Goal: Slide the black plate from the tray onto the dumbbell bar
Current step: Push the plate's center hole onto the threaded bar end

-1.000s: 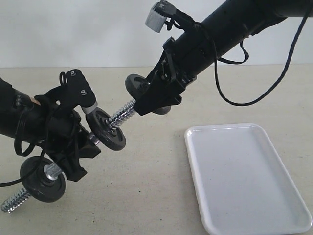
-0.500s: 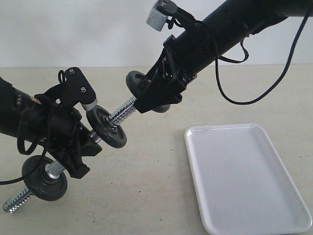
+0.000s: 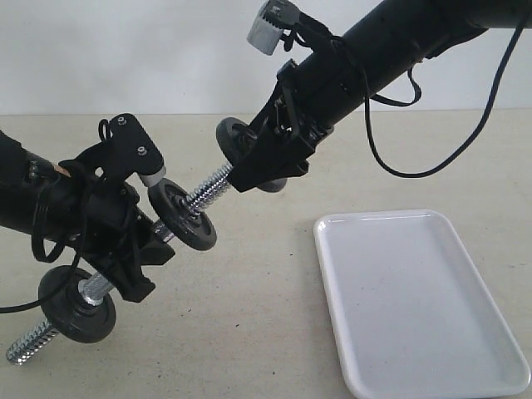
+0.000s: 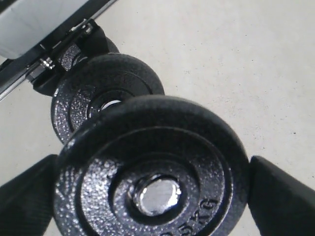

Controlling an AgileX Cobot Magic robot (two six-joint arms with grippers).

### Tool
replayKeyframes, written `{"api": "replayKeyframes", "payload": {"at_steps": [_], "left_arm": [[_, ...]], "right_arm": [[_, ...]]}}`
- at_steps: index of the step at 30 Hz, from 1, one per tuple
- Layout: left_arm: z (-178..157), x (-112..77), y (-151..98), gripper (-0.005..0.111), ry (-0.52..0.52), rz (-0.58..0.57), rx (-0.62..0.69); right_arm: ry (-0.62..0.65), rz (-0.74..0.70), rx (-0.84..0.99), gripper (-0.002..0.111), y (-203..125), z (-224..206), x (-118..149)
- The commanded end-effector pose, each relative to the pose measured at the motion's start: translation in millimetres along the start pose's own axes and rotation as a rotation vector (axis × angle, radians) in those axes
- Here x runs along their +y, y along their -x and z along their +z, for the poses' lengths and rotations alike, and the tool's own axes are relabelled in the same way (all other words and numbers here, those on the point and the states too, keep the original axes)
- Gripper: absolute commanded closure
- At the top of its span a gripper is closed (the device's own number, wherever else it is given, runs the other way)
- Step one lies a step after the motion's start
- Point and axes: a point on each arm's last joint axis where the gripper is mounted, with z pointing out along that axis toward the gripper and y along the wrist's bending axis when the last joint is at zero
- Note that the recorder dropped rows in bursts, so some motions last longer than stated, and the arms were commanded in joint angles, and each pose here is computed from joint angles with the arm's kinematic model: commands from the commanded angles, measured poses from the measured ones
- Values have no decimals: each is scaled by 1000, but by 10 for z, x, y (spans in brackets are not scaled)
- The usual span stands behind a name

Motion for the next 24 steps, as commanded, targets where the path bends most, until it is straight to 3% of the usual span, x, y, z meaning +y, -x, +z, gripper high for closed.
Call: {"api": "replayKeyframes", "payload": {"at_steps": [1,24], "left_arm": [[-189,198,257,102,191,-142,-205],[-224,296,297,102,320,11,-236]], "right_arm": [[106,-45,31,108,6,-53,127],[115,-79,8,108,25,-53,136]]}}
